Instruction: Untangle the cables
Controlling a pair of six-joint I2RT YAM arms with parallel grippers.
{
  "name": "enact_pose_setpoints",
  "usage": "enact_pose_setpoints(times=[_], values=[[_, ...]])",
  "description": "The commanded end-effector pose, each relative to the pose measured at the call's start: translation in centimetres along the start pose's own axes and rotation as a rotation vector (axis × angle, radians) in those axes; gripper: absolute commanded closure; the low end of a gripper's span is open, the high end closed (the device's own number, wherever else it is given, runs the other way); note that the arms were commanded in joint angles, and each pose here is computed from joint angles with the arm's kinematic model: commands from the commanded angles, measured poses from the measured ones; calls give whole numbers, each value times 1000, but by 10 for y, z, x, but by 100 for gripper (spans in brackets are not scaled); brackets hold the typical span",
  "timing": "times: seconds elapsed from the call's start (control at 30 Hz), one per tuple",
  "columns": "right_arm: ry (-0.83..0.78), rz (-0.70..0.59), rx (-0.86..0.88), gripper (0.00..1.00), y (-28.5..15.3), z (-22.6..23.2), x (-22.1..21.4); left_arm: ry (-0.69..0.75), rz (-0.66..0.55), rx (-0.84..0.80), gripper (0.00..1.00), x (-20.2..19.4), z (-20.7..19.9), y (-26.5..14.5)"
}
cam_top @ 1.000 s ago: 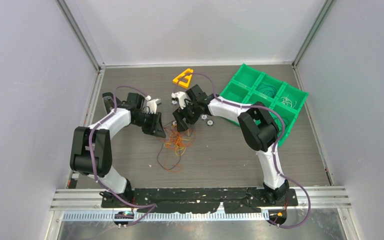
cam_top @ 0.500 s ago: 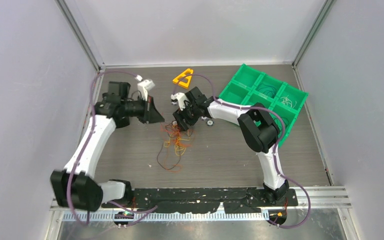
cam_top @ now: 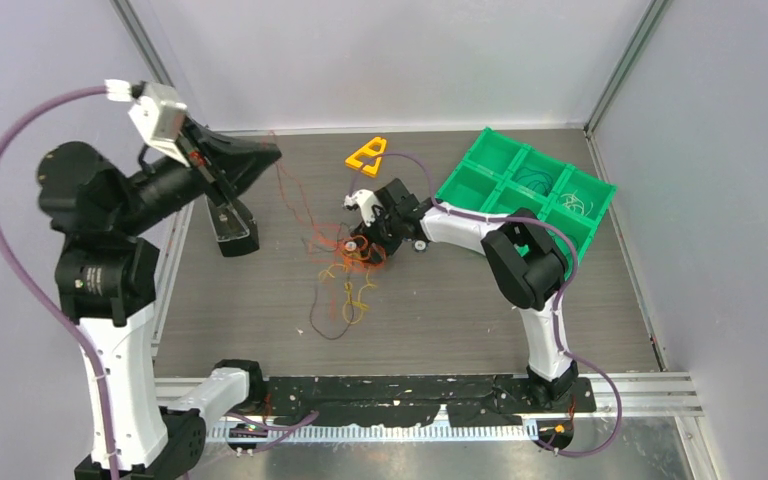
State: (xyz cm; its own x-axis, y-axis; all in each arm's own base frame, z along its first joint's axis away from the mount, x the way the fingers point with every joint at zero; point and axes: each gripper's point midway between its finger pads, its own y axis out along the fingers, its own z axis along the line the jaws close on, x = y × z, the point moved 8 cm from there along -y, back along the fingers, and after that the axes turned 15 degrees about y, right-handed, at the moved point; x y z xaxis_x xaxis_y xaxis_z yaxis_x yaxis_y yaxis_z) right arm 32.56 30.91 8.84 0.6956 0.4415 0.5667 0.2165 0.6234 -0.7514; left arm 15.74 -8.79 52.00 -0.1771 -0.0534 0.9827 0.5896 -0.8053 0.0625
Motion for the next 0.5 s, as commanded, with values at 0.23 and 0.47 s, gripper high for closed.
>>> enact_pose_setpoints(times=[0.23,0.47], values=[[-19,111,-87,34,-9,-14,-33,149,-297,148,100,106,18,-5],[-38,-14,62,20,-80,2,4,10,-182,76,100,51,29,12]])
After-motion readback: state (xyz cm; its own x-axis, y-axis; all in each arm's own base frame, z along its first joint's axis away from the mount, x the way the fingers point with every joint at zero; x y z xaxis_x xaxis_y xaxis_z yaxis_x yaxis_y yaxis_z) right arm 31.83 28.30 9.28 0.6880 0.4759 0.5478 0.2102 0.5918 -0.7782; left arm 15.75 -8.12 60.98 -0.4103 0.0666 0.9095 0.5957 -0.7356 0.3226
